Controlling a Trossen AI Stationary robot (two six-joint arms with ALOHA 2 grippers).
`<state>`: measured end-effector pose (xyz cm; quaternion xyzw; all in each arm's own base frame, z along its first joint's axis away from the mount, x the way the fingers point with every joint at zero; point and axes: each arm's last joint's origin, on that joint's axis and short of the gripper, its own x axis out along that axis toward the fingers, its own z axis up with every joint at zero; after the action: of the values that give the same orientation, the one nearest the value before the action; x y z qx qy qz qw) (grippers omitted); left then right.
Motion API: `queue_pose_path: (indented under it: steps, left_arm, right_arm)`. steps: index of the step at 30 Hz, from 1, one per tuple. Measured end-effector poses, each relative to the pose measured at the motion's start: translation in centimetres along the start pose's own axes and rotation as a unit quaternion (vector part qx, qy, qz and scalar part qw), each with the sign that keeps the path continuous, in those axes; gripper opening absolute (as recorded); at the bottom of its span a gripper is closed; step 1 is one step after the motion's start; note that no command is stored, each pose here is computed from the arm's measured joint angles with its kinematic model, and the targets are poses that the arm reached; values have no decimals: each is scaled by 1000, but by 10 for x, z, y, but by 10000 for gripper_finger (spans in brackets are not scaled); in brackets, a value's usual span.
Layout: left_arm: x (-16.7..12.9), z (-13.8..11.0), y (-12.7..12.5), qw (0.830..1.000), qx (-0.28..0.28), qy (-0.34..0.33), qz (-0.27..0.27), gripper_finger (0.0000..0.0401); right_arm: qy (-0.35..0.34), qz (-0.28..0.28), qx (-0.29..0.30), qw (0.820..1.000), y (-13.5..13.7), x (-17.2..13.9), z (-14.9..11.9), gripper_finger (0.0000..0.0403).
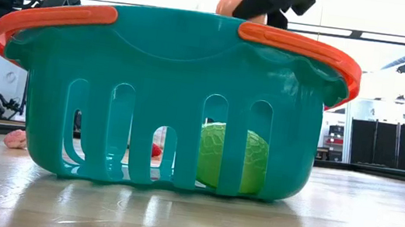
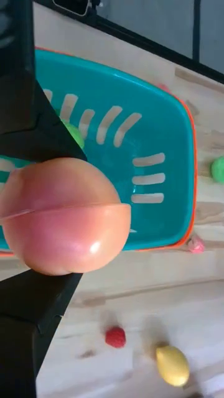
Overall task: Pick and placing Produce into tupperware
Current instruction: Put the large pink peach into the blue bin
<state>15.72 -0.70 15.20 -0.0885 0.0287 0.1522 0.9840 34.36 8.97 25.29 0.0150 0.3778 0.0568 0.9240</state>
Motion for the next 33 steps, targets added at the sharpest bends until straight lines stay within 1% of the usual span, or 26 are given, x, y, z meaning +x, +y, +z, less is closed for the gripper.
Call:
queue_pose_path:
  steps: [5, 12, 18, 21, 24, 29, 33]
  left_arm:
    - [0, 0, 0, 1000, 0, 1, 0, 173]
    - [0, 0, 0, 1000, 1, 1, 0, 173]
    - [0, 0, 0, 1000, 1, 1, 0, 173]
    - [0, 0, 0, 1000, 1, 1, 0, 173]
    - [0, 0, 0, 1000, 2, 1, 0, 173]
    - [0, 0, 0, 1000, 1, 1, 0, 173]
    - [0, -1, 0, 1000, 2, 3, 0, 173]
  right_arm:
    - [-16, 3, 19, 1000, -1, 9, -12, 230]
    - [-18, 5, 41, 999, -4, 19, -31, 230]
    - [-41, 12, 58, 997, -2, 24, -39, 230]
    - [-51, 18, 55, 997, 2, 29, -37, 230]
    - [-41, 17, 55, 997, 7, 41, -32, 230]
    - [-5, 6, 58, 998, 10, 60, -20, 230]
    - [21, -1, 64, 998, 13, 64, -8, 230]
